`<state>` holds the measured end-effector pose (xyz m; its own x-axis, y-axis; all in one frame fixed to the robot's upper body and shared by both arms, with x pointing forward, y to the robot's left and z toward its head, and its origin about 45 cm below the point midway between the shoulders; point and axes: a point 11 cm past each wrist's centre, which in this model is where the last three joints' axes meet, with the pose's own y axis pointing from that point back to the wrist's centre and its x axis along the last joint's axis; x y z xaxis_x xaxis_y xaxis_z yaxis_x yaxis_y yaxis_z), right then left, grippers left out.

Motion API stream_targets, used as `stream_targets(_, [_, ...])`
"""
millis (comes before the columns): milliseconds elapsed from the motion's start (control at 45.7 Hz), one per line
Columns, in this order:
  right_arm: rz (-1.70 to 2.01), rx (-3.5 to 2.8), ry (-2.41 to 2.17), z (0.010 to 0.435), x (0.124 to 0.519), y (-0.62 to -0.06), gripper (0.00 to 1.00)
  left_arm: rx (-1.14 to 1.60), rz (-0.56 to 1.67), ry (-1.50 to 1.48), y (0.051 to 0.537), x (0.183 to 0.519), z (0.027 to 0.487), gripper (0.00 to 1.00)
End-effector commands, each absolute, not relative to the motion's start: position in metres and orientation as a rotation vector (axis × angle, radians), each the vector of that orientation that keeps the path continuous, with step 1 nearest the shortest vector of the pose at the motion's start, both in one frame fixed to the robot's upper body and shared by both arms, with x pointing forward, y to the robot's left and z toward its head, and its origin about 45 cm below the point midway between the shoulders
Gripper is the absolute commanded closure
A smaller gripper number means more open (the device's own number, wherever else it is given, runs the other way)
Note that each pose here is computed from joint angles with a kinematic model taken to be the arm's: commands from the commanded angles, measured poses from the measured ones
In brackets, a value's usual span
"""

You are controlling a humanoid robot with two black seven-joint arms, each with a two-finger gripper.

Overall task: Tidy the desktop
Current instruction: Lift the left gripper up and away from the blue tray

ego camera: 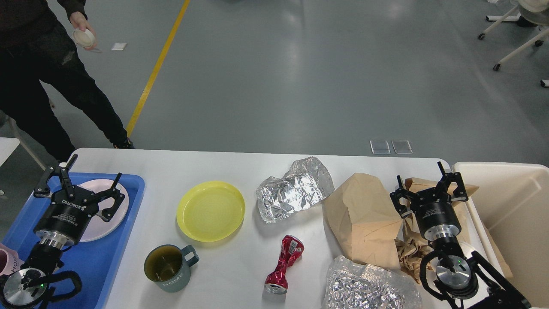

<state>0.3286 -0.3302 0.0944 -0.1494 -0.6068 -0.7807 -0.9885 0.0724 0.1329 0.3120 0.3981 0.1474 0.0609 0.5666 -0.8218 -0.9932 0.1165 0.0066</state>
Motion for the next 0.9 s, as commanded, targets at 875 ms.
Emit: stream_targets(875, [0.916, -1.580, 1.818, 0.094, 0.328, -0.331, 0.00, -0.258, 1.293, 0.497, 0.442, 0.360, 0.235, 0.03])
